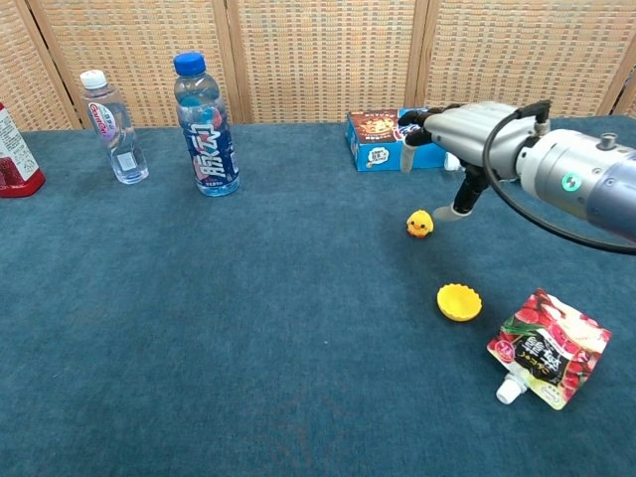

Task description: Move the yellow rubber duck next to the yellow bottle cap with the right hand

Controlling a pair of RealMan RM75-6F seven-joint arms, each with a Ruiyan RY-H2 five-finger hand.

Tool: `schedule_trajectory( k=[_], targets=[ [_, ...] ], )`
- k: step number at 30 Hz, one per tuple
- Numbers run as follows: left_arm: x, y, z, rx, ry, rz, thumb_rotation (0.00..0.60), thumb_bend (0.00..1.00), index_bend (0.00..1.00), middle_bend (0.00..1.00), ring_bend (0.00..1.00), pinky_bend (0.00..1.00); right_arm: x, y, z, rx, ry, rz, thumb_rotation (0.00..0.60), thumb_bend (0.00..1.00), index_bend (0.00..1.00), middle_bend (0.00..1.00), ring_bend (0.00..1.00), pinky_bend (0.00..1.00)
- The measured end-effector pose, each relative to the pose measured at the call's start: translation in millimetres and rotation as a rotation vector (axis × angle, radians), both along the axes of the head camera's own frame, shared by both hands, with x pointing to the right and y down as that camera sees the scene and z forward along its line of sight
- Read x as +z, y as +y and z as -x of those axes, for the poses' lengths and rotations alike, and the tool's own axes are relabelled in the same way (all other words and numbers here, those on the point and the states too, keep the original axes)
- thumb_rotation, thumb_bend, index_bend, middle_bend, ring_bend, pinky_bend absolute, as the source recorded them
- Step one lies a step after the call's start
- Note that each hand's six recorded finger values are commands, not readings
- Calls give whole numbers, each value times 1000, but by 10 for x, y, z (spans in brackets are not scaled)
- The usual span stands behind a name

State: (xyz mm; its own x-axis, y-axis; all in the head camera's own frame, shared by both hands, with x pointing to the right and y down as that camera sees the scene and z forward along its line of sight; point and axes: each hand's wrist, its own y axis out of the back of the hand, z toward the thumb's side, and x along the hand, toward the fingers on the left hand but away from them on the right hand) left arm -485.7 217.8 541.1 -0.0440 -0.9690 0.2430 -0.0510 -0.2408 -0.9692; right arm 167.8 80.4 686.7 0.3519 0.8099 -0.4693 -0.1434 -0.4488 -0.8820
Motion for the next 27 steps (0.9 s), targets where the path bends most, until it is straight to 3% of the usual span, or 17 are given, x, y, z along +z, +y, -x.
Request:
schedule_trajectory(
  k=[9,27],
  targets=[
    [16,-16,30,-9,-11,1,600,84,0,0,0,0,287,-123,33,12,62,47,600,214,335,28,0,6],
    [60,-15,34,-12,-20,16,600,84,0,0,0,0,524,-156,53,12,99,94,600,214,354,42,0,6]
  ],
)
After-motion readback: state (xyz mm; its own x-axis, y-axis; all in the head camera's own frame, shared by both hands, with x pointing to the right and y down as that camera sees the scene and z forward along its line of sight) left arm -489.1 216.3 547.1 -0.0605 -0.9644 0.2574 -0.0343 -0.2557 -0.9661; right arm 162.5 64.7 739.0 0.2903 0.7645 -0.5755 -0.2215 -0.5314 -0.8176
